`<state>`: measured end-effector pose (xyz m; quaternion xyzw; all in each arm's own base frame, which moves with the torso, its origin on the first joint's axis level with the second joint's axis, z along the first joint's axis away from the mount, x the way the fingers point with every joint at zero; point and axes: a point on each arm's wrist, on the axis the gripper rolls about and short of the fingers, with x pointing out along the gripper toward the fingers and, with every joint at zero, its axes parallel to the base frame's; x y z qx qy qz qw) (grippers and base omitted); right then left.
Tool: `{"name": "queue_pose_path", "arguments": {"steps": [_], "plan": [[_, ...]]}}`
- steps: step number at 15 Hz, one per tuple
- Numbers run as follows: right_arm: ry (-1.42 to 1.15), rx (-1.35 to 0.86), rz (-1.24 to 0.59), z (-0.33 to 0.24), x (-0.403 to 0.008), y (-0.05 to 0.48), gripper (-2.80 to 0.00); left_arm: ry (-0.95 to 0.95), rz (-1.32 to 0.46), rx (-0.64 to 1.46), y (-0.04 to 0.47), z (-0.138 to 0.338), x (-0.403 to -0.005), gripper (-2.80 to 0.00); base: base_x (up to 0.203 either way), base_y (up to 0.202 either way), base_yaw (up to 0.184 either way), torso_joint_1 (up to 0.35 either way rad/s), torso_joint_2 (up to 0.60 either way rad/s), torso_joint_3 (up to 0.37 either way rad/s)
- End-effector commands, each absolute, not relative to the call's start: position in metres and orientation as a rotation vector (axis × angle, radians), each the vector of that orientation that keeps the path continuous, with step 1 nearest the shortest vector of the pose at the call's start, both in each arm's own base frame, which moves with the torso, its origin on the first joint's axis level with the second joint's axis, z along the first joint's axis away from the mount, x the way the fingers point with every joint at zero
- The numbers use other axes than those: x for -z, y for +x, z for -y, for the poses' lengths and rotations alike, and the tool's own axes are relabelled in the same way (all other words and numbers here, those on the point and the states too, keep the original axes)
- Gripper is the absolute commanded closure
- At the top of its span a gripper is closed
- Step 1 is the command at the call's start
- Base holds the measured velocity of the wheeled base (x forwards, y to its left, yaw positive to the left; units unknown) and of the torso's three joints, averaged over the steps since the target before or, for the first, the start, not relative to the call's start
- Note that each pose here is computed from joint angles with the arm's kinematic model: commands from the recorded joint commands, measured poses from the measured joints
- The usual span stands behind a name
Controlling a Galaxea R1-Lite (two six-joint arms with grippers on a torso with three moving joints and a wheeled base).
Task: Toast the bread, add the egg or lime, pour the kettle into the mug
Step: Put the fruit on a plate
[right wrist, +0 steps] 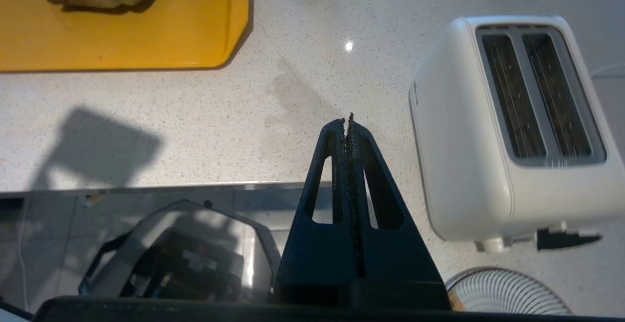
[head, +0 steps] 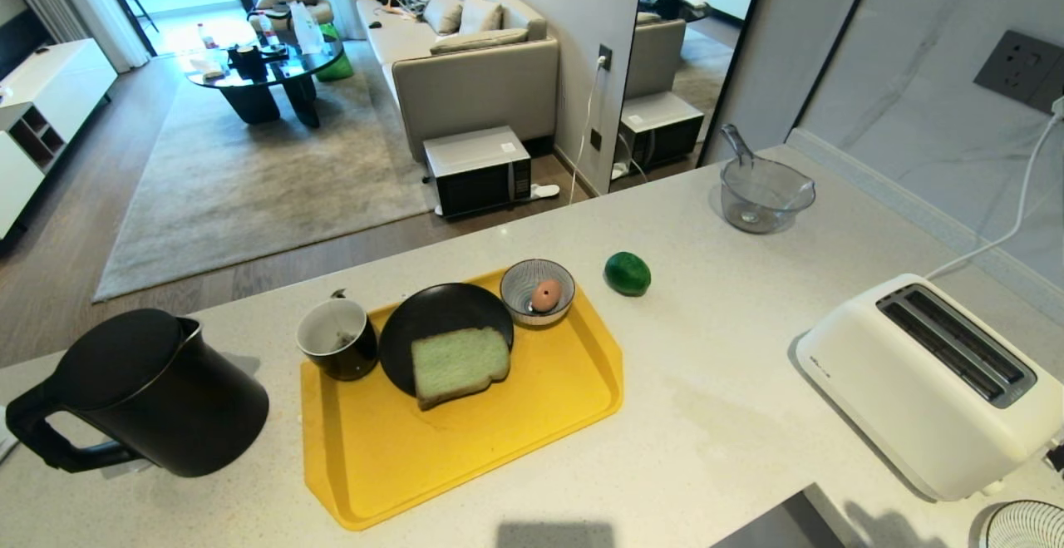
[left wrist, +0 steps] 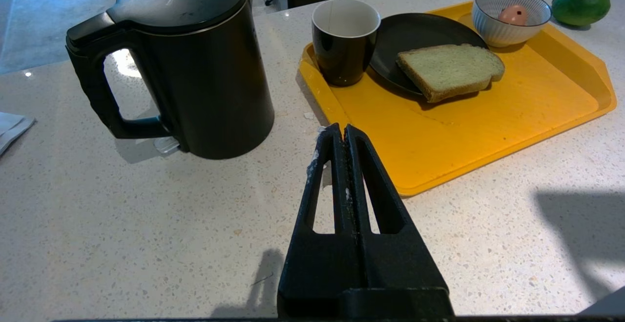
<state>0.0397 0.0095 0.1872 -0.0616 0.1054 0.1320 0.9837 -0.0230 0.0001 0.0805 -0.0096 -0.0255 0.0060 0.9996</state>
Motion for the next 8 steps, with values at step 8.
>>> {"name": "queue_pose_path", "arguments": {"steps": [8], "plan": [[-0.438, -0.388, -0.329, -0.071, -0.247, 0.251, -2.8, -0.02, 0.038, -0.012, -0.022, 0.0, -0.076, 0.0, 0.0, 0.0, 0.0, 0.0, 0.0, 0.0]]}}
